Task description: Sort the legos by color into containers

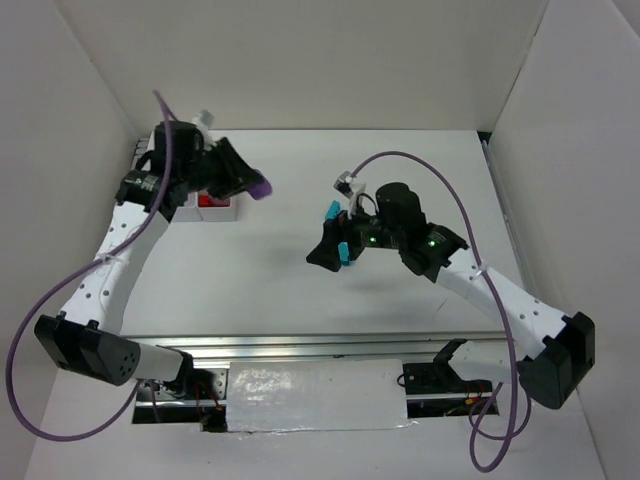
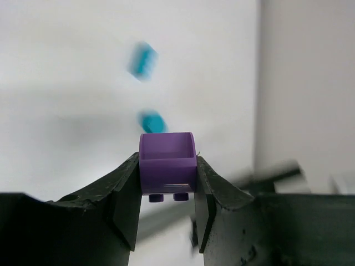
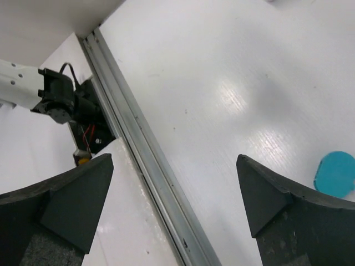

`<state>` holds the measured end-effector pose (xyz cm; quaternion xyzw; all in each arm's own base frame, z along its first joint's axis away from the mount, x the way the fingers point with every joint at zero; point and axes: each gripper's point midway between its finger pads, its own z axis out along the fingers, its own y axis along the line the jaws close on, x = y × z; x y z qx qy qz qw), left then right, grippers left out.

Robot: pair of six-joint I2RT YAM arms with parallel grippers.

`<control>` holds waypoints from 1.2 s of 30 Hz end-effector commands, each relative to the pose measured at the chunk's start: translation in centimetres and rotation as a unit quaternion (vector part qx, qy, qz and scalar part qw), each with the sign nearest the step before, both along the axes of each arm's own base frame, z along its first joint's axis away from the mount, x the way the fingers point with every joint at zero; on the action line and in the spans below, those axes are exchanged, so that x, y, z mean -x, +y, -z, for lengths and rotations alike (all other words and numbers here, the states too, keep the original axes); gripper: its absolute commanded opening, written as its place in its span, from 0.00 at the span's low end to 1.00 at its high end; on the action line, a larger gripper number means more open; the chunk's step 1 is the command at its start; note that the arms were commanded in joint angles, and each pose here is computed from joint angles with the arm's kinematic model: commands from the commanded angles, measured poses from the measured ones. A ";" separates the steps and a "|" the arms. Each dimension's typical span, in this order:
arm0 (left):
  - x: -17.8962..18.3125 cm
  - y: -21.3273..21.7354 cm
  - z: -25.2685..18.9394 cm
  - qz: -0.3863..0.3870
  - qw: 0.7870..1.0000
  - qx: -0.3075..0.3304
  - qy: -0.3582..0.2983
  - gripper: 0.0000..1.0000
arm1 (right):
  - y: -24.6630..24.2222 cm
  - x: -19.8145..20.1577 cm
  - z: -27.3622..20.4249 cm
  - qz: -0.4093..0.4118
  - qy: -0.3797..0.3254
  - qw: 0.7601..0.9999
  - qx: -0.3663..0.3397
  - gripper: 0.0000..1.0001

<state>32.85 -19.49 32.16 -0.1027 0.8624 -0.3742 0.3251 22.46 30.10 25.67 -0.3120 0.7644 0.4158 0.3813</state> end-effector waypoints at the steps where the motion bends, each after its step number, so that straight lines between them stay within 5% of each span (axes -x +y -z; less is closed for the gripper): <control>1: -5.1 9.8 1.9 -0.170 0.979 -0.107 -0.022 0.00 | -2.1 0.3 -3.6 0.040 -0.044 0.997 -0.050 1.00; 6: -10.0 22.0 3.3 -0.380 0.908 -0.162 -0.070 0.00 | -4.4 0.8 -3.6 0.093 -0.048 0.993 -0.049 1.00; 11: -14.6 27.0 6.0 -0.434 0.893 -0.076 -0.095 0.00 | -6.2 2.7 -4.5 0.106 -0.055 0.991 -0.064 1.00; 17: -18.5 29.0 4.4 -0.464 0.869 -0.053 -0.164 0.00 | -7.6 4.7 -4.3 0.102 -0.049 0.991 -0.065 1.00; 23: -20.7 29.3 6.7 -0.456 0.875 -0.055 -0.154 0.02 | -8.2 5.2 -4.2 0.108 -0.053 0.991 -0.058 1.00; 36: -18.5 28.7 11.2 -0.460 0.880 -0.048 -0.107 0.09 | -8.0 4.1 -4.3 0.111 -0.063 0.991 -0.041 1.00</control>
